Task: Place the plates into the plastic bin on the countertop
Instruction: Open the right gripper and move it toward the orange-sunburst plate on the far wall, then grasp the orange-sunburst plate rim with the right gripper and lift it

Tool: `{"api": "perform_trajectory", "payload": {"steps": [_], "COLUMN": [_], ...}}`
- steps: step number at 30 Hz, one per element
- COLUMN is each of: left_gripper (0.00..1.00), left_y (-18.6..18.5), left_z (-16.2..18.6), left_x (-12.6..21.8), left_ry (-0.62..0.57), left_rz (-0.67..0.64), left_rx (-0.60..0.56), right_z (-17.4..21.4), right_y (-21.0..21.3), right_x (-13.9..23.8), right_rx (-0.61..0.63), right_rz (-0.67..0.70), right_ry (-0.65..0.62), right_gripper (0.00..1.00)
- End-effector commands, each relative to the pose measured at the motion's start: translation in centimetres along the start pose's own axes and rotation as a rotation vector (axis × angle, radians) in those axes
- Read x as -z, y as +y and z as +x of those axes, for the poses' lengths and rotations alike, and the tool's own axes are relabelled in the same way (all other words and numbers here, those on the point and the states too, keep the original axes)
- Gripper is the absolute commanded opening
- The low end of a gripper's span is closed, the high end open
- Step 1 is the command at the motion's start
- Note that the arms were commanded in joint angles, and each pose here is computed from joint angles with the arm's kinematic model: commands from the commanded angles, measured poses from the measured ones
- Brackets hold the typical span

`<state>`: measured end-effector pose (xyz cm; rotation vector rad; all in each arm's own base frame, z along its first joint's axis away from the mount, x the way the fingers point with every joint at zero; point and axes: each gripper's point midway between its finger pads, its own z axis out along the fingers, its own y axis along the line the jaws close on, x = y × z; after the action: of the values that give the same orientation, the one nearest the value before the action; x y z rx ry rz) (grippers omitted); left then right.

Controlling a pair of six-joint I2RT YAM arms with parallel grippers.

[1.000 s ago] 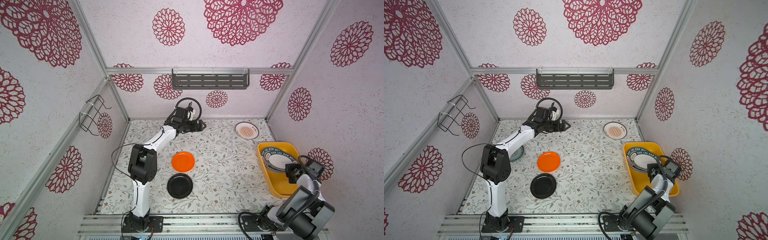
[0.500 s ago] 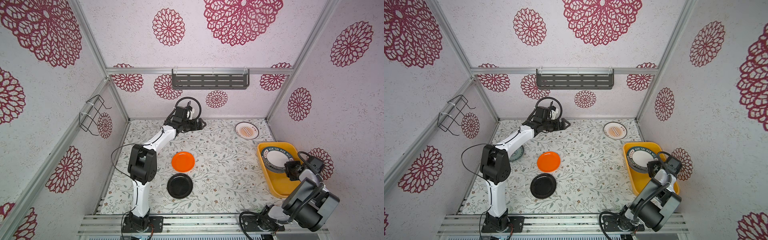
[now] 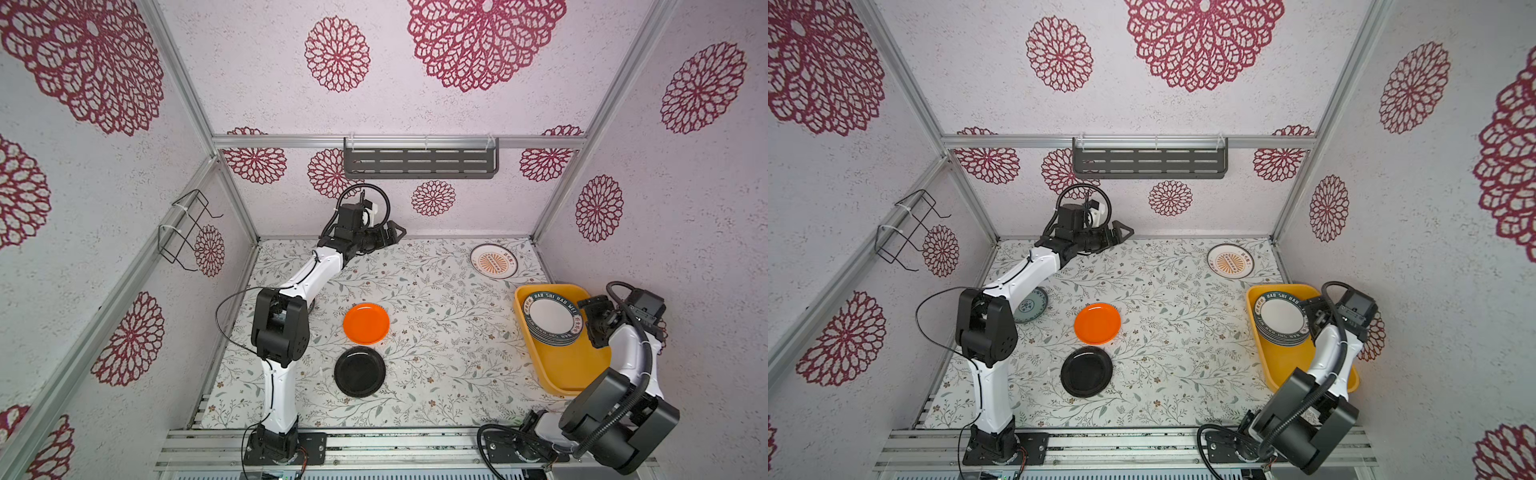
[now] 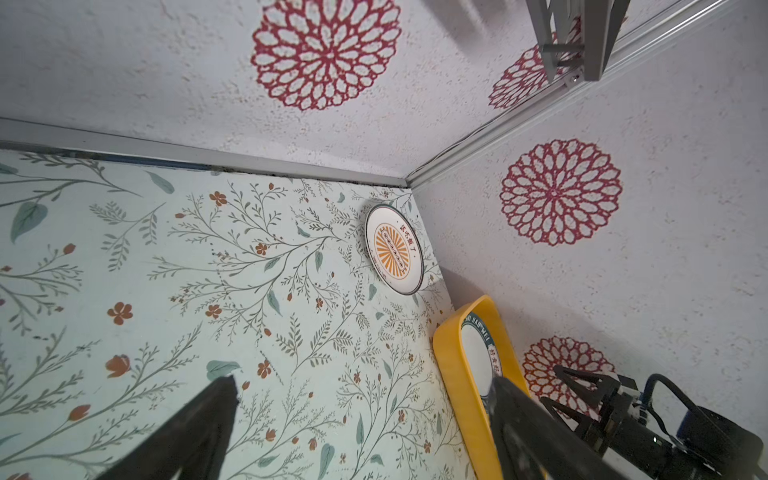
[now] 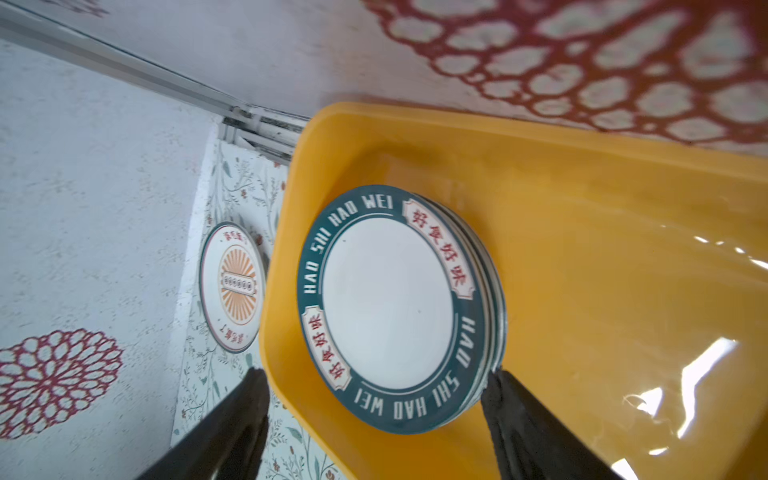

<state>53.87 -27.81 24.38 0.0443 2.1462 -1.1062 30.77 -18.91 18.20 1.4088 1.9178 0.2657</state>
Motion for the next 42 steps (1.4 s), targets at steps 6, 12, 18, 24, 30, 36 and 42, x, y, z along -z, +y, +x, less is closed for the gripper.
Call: {"api": "perform_trajectory", "payload": {"steps": [6, 12, 18, 24, 30, 36, 42], "left_gripper": [0.97, 0.97, 0.97, 0.97, 0.97, 0.97, 0.97], "left_y": [0.4, 1.0, 1.7, 2.1, 3.3, 4.2, 5.1], "left_z": [-1.3, -1.2, -0.7, -1.6, -2.7, -4.4, -5.0], "left_x": [0.3, 1.2, 2.2, 4.0, 4.9, 5.7, 5.7], "left_ry": [-0.035, -0.029, -0.011, -0.023, -0.060, -0.112, -0.122], "left_rz": [0.034, 0.025, -0.046, -0.160, -0.231, -0.229, -0.238], "left_rx": [0.013, -0.003, -0.072, -0.177, -0.210, -0.159, -0.136], "right_z": [3.1, 6.7, 11.6, 15.5, 16.8, 17.3, 18.0], "right_y": [11.2, 17.2, 21.0, 22.7, 22.2, 20.1, 18.1], "right_x": [1.0, -1.1, -5.6, -10.8, -14.6, -16.8, -19.0], "right_rx": [0.106, 0.102, 0.020, -0.079, -0.227, -0.320, -0.397], "right_rz": [-0.188, -0.297, -0.358, -0.316, -0.268, -0.205, -0.181], "right_ry": [-0.041, -0.019, 0.081, 0.147, 0.114, 0.096, 0.103], "right_gripper": [0.86, 0.86, 0.86, 0.81, 0.79, 0.77, 0.74]}}
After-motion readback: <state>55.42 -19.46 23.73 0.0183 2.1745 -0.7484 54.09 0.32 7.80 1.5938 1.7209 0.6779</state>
